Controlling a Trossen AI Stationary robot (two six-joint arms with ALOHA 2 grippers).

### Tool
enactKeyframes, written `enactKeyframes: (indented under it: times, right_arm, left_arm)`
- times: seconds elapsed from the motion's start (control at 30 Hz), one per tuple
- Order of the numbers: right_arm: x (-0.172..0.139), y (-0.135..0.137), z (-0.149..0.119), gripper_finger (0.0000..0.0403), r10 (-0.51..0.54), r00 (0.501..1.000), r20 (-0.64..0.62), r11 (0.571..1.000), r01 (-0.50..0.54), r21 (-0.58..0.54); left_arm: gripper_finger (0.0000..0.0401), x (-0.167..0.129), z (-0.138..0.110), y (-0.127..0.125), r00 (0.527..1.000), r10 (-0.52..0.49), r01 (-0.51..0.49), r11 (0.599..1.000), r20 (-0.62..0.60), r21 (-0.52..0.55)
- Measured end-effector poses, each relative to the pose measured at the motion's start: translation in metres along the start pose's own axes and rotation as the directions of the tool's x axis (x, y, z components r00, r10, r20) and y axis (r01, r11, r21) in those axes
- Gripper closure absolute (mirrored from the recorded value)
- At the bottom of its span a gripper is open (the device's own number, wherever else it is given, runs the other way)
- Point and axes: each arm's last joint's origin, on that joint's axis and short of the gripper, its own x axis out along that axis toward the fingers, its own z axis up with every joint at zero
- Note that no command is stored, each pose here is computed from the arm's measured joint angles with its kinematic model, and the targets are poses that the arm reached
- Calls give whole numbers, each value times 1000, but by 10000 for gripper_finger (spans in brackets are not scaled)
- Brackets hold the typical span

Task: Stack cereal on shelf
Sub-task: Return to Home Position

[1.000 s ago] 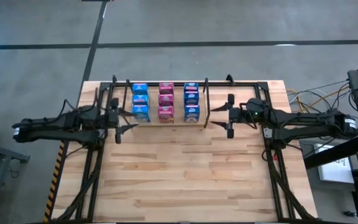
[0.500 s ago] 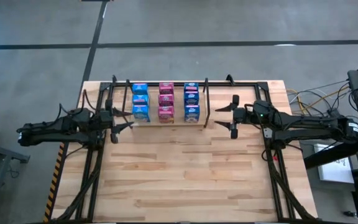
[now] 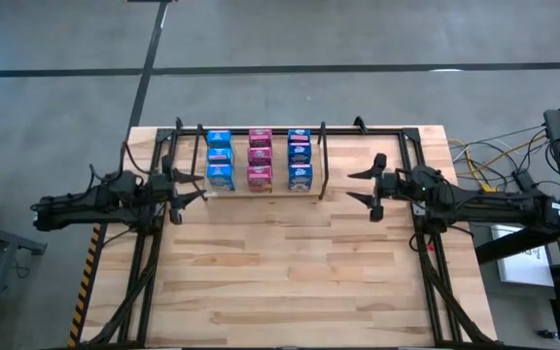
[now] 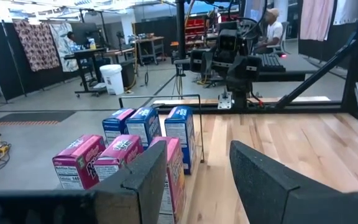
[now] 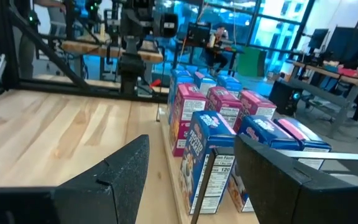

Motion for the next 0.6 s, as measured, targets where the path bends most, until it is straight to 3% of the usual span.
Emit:
enactKeyframes:
  times: [0.6]
  right_arm:
    - [-32, 5, 1, 177, -22, 982, 186, 999, 27, -25]
  left_arm:
    - [242, -5, -20, -1, 1000, 3, -2, 1000, 20, -9]
